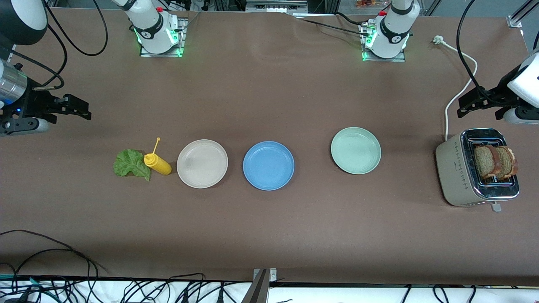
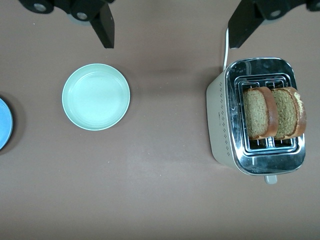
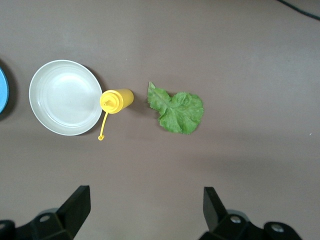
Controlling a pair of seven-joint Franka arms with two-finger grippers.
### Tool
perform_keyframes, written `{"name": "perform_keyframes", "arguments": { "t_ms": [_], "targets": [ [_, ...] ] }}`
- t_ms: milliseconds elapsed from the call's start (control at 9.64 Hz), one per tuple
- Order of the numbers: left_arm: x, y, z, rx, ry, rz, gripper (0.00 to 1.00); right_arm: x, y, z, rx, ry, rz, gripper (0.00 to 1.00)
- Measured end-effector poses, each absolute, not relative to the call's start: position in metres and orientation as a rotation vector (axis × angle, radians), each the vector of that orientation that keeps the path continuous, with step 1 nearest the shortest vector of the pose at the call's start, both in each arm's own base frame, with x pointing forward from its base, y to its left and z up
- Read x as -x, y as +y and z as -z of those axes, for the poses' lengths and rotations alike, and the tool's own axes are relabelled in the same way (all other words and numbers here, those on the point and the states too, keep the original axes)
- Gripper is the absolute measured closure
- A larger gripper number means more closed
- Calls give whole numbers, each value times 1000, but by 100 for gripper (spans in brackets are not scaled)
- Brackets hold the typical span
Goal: Make sandwich in blue plate with both arms
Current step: 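Move the left gripper over the toaster above the bread slices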
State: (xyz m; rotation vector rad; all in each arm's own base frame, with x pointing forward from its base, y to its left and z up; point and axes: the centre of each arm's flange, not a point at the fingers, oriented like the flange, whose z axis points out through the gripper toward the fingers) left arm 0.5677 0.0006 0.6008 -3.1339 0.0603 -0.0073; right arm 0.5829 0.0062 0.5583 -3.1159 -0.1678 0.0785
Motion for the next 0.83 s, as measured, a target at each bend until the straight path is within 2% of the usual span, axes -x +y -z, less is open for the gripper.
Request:
{"name": "perform_keyframes", "arguments": {
  "t_ms": [829],
  "targets": [
    [-575,13,-594,3134,28,29,0,-581,7,-562,3121,-140,-100,0]
  ]
}}
